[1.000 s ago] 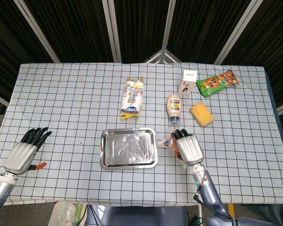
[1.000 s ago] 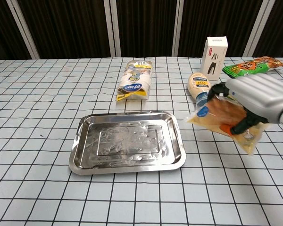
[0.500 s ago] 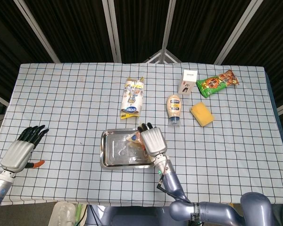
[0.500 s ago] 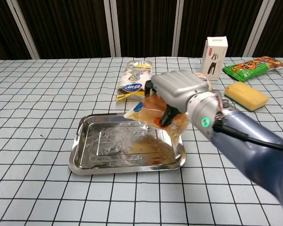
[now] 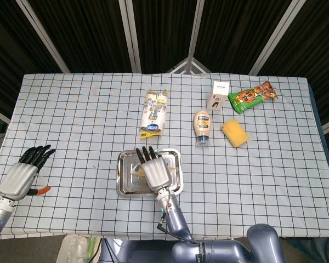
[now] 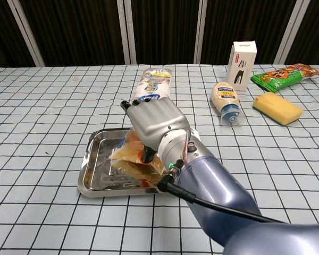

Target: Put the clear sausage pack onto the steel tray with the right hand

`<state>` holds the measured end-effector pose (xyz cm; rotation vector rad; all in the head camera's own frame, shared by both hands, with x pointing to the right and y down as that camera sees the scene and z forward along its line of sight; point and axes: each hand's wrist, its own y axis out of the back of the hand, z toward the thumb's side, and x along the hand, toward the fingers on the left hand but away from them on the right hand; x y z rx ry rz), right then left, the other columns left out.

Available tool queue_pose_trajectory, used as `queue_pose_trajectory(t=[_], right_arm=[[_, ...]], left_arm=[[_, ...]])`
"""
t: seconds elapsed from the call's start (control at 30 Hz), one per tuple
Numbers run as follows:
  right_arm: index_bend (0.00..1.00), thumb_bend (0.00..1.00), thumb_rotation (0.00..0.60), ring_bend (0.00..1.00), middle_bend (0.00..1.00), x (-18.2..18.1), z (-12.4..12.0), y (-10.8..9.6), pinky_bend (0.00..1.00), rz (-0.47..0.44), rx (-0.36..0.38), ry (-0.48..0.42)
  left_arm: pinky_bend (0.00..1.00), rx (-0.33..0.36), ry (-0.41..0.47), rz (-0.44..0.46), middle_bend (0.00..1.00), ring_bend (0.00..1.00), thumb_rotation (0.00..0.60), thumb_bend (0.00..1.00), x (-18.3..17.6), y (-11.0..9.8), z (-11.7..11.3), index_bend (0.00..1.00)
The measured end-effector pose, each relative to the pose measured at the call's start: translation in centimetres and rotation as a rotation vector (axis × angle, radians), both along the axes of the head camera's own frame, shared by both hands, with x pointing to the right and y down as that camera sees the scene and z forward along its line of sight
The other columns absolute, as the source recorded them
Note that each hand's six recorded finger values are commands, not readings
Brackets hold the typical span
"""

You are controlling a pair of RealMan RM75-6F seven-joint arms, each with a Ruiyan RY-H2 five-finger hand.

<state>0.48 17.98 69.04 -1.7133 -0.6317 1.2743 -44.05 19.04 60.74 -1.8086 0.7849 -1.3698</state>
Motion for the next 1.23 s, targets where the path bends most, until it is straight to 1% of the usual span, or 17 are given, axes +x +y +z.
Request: queue_pose_trajectory(t=[0.03, 0.13, 0.3, 0.47, 0.57, 0.6, 0.67, 0.77, 0.8, 0.87, 0.9, 1.0, 1.1, 1.23], right_arm=[[0.0, 0.28, 0.6, 0.0, 0.0, 0.0, 0.0, 0.1, 0.26, -0.004, 0.004, 0.018], [0.0, 0.25, 0.6, 0.0, 0.0, 0.4, -0.4, 0.2, 0.24, -0.004, 0.017, 0.053], [0.0, 0.24, 0.6, 0.0, 0.0, 1.5, -1.5, 0.3, 0.23, 0.017, 0.02, 0.056], [0.0, 0.24, 0.6, 0.0, 0.0, 3.7, -3.3, 0.0, 0.19, 0.047, 0.041, 0.048], [0.0, 0.24, 0.6, 0.0, 0.0, 5.9, -4.8, -0.4, 0.08, 0.072, 0.064, 0.046], [0.0, 0.24, 0.6, 0.0, 0.0, 7.1, -5.4, -0.6, 0.03, 0.083, 0.075, 0.048], [0.0, 0.24, 0.6, 0.0, 0.0, 9.2, -6.2, -0.9, 0.0, 0.104, 0.095, 0.062], [0.0, 0.24, 0.6, 0.0, 0.0, 13.5, -7.2, -1.3, 0.0, 0.138, 0.131, 0.096], [0.0, 0.24, 0.6, 0.0, 0.0, 15.5, -7.4, -1.4, 0.0, 0.151, 0.14, 0.109], [0.0, 0.24, 0.6, 0.0, 0.0, 18.5, -7.6, -1.3, 0.0, 0.172, 0.149, 0.127], [0.0, 0.24, 0.6, 0.0, 0.0, 20.6, -7.6, -1.0, 0.0, 0.187, 0.151, 0.134], [0.0, 0.24, 0.6, 0.0, 0.0, 25.0, -7.5, 0.2, 0.0, 0.241, 0.142, 0.125], [0.0, 0.24, 0.6, 0.0, 0.0, 30.5, -7.2, 2.3, 0.0, 0.329, 0.137, 0.105], [0.0, 0.24, 0.6, 0.0, 0.0, 36.5, -7.7, 5.0, 0.0, 0.384, 0.15, 0.101]], left_arm=[[0.0, 0.0, 0.001, 0.0, 0.0, 0.0, 0.6, 0.05, 0.0, 0.0, 0.0, 0.0], [0.0, 0.002, 0.002, 0.0, 0.0, 0.0, 0.6, 0.05, -0.1, 0.0, -0.1, 0.0], [0.0, 0.005, -0.003, -0.002, 0.0, 0.0, 0.6, 0.05, -0.1, -0.1, -0.1, 0.0], [0.0, 0.002, -0.005, -0.002, 0.0, 0.0, 0.6, 0.05, -0.1, -0.1, 0.0, 0.0], [0.0, 0.003, -0.006, 0.001, 0.0, 0.0, 0.6, 0.05, 0.0, 0.0, 0.0, 0.0], [0.0, 0.003, -0.007, 0.002, 0.0, 0.0, 0.6, 0.05, 0.0, 0.0, 0.0, 0.0], [0.0, 0.004, -0.01, 0.005, 0.0, 0.0, 0.6, 0.05, 0.1, 0.1, 0.0, 0.0], [0.0, 0.004, -0.015, 0.012, 0.0, 0.0, 0.6, 0.05, 0.3, 0.2, 0.1, 0.0], [0.0, 0.004, -0.015, 0.014, 0.0, 0.0, 0.6, 0.05, 0.3, 0.3, 0.1, 0.0], [0.0, 0.005, -0.018, 0.017, 0.0, 0.0, 0.6, 0.05, 0.4, 0.4, 0.2, 0.0], [0.0, 0.005, -0.019, 0.018, 0.0, 0.0, 0.6, 0.05, 0.5, 0.4, 0.2, 0.0], [0.0, 0.004, -0.026, 0.025, 0.0, 0.0, 0.6, 0.05, 0.7, 0.5, 0.4, 0.0], [0.0, -0.002, -0.035, 0.036, 0.0, 0.0, 0.6, 0.05, 1.0, 0.7, 0.7, 0.0], [0.0, -0.008, -0.043, 0.067, 0.0, 0.0, 0.6, 0.05, 1.9, 1.2, 1.0, 0.0]])
